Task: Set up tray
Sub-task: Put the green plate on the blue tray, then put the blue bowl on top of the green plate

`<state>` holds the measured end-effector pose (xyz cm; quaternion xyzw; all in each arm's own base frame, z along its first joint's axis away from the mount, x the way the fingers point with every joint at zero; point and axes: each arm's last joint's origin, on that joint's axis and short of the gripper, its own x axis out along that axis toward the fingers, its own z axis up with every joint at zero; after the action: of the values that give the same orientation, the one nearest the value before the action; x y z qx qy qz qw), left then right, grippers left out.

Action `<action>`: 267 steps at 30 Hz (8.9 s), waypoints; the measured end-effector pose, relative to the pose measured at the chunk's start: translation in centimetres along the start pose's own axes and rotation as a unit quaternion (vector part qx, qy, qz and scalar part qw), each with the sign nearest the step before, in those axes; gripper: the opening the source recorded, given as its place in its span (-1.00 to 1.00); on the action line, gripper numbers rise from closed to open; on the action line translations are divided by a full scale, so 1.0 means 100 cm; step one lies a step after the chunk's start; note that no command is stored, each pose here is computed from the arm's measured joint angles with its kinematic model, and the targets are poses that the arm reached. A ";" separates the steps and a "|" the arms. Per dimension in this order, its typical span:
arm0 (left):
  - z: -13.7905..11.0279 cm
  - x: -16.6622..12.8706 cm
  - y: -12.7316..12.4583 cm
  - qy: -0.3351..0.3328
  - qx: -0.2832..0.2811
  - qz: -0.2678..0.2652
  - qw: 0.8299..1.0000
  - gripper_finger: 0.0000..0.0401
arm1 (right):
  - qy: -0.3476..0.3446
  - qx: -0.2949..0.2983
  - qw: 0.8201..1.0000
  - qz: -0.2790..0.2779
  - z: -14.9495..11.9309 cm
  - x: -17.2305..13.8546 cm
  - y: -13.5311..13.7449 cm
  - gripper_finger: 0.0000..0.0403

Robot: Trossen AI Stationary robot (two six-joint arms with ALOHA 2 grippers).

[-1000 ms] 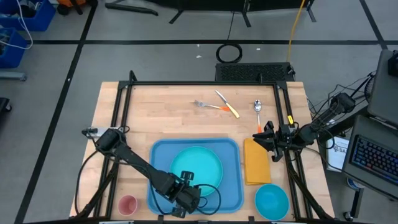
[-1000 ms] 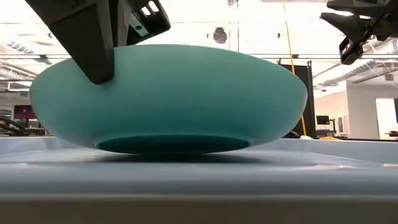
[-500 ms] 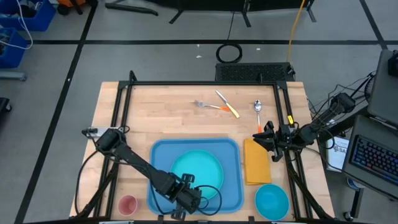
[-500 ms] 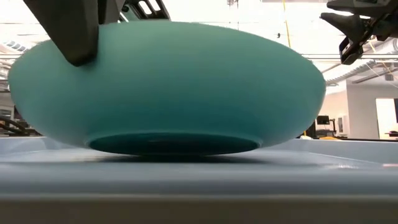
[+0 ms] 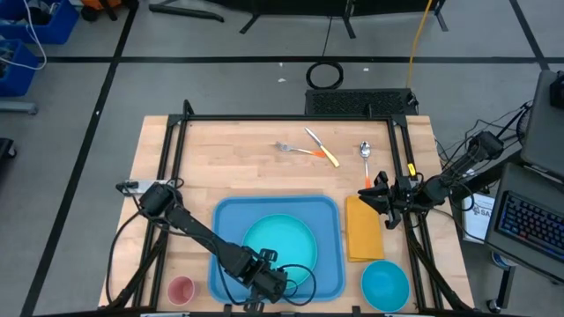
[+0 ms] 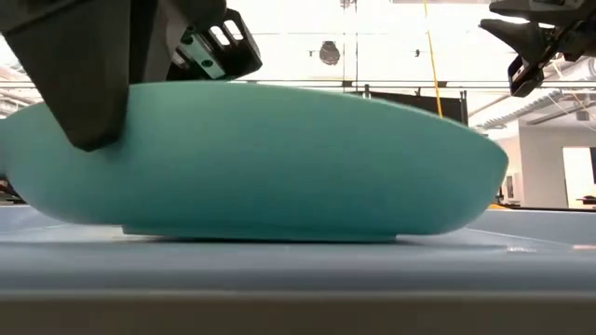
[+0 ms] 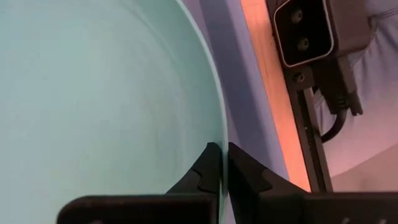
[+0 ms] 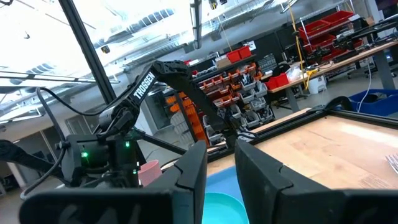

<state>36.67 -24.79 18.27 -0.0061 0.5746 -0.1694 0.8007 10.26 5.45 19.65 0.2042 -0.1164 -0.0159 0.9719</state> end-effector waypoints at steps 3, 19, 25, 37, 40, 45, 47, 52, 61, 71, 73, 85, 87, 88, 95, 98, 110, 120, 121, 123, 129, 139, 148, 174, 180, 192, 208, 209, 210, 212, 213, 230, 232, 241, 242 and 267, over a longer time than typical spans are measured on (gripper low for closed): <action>0.000 0.000 0.000 -0.002 0.002 0.001 1.000 -0.96 | 0.000 0.000 1.000 0.000 0.000 0.000 0.000 -0.63; 0.001 0.000 0.003 0.000 -0.007 0.002 1.000 -0.75 | 0.000 0.000 1.000 0.000 0.000 0.000 0.000 -0.63; 0.001 0.000 0.003 0.001 -0.019 -0.006 1.000 -0.75 | 0.000 0.000 1.000 0.000 0.000 0.000 0.000 -0.63; 0.002 0.000 0.003 -0.003 -0.021 -0.002 1.000 -0.63 | 0.000 0.000 1.000 0.000 0.000 0.000 0.000 -0.63; 0.001 0.000 0.003 -0.001 -0.022 -0.003 1.000 -0.48 | 0.000 0.000 1.000 0.000 0.000 0.000 0.000 -0.63; 0.001 0.000 0.003 0.000 -0.032 -0.002 0.999 -0.20 | 0.000 0.000 1.000 0.000 0.000 0.000 0.000 -0.63; 0.001 0.000 0.003 0.001 -0.033 -0.001 0.999 -0.11 | 0.000 0.000 1.000 0.000 0.000 0.000 0.000 -0.63; 0.003 -0.006 0.006 -0.004 -0.034 0.003 0.999 -0.01 | 0.000 0.000 1.000 0.000 0.000 0.000 0.000 -0.63; 0.007 -0.042 0.005 -0.057 -0.024 0.036 0.997 0.00 | 0.003 -0.003 1.000 0.000 -0.001 0.000 0.000 -0.63; -0.008 -0.081 -0.015 -0.118 -0.006 0.184 0.976 0.00 | 0.016 -0.013 1.000 0.000 -0.005 0.002 0.001 -0.63; -0.014 -0.083 -0.023 -0.119 0.000 0.204 0.972 0.00 | 0.020 -0.017 1.000 -0.001 -0.007 0.002 0.001 -0.63; -0.067 -0.125 -0.057 -0.012 -0.159 0.135 0.978 0.00 | 0.016 -0.014 1.000 -0.001 -0.006 0.003 0.001 -0.63; -0.075 -0.134 -0.063 -0.014 -0.178 0.131 0.975 0.00 | 0.014 -0.012 1.000 -0.001 -0.006 0.003 0.001 -0.63; -0.077 -0.137 -0.065 -0.016 -0.188 0.128 0.974 0.00 | 0.015 -0.012 1.000 -0.001 -0.006 0.003 0.001 -0.63; -0.094 -0.157 -0.084 -0.087 -0.196 0.145 0.966 0.00 | 0.048 -0.023 0.996 0.066 -0.010 0.001 0.007 -0.63; -0.100 -0.163 -0.091 -0.119 -0.190 0.154 0.962 0.00 | 0.111 -0.055 0.990 0.065 -0.011 0.008 0.016 -0.63; -0.109 -0.169 -0.097 -0.162 -0.183 0.181 0.953 0.00 | 0.302 -0.118 0.941 0.099 0.022 0.067 0.101 -0.63; -0.109 -0.169 -0.098 -0.164 -0.179 0.183 0.952 0.00 | 0.524 -0.027 0.851 0.027 0.001 0.099 0.163 -0.63; -0.109 -0.169 -0.098 -0.165 -0.178 0.185 0.952 0.00 | 0.543 -0.009 0.839 0.019 -0.003 0.100 0.168 -0.63; -0.109 -0.169 -0.097 -0.165 -0.176 0.185 0.953 0.00 | 0.581 0.029 0.813 -0.003 -0.014 0.102 0.177 -0.63; -0.111 -0.170 -0.099 -0.163 -0.167 0.185 0.955 0.00 | 0.638 0.131 0.755 -0.079 -0.040 0.099 0.186 -0.63; -0.118 -0.171 -0.107 -0.171 -0.127 0.191 0.958 0.00 | 0.644 0.219 0.711 -0.180 -0.047 0.078 0.194 -0.50; -0.119 -0.171 -0.109 -0.171 -0.111 0.195 0.959 0.00 | 0.650 0.228 0.691 -0.219 -0.065 0.071 0.198 -0.16; -0.118 -0.171 -0.108 -0.171 -0.096 0.201 0.960 0.00 | 0.723 0.188 0.631 -0.211 -0.106 0.065 0.191 -0.92; -0.118 -0.171 -0.107 -0.174 -0.094 0.204 0.959 0.00 | 0.723 0.189 0.629 -0.213 -0.106 0.066 0.188 -0.96; -0.118 -0.171 -0.107 -0.175 -0.092 0.205 0.959 0.00 | 0.699 0.170 0.661 -0.214 -0.088 0.065 0.184 -0.99; -0.118 -0.171 -0.107 -0.182 -0.093 0.209 0.956 0.00 | 0.662 0.053 0.719 -0.206 -0.052 0.092 0.185 -0.99; -0.118 -0.171 -0.107 -0.182 -0.093 0.210 0.956 0.00 | 0.661 0.049 0.720 -0.205 -0.052 0.094 0.183 -0.99; -0.118 -0.171 -0.107 -0.182 -0.093 0.210 0.956 0.00 | 0.660 0.043 0.722 -0.203 -0.052 0.095 0.182 -0.99; -0.118 -0.171 -0.107 -0.182 -0.093 0.210 0.956 0.00 | 0.660 0.036 0.723 -0.199 -0.052 0.098 0.180 -0.99; -0.118 -0.171 -0.107 -0.182 -0.093 0.210 0.956 0.00 | 0.660 0.034 0.724 -0.197 -0.051 0.099 0.179 -0.99; -0.117 -0.172 -0.107 -0.184 -0.093 0.211 0.955 0.00 | 0.612 -0.071 0.773 -0.152 -0.013 0.128 0.185 -0.99; -0.117 -0.172 -0.107 -0.184 -0.091 0.212 0.955 0.00 | 0.600 -0.098 0.783 -0.131 -0.006 0.135 0.187 -0.99; -0.117 -0.172 -0.107 -0.188 -0.089 0.215 0.954 0.00 | 0.552 -0.269 0.789 0.010 -0.007 0.173 0.177 -1.00; -0.117 -0.172 -0.107 -0.188 -0.089 0.215 0.954 0.00 | 0.555 -0.283 0.782 0.026 -0.010 0.177 0.175 -1.00; -0.118 -0.172 -0.107 -0.185 -0.087 0.217 0.954 0.00 | 0.659 -0.371 0.633 0.164 -0.076 0.262 0.156 -1.00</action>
<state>18.09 -27.89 32.22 0.0183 0.4164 0.0634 0.9068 37.20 20.63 24.87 -0.2401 0.5395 0.2407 0.7703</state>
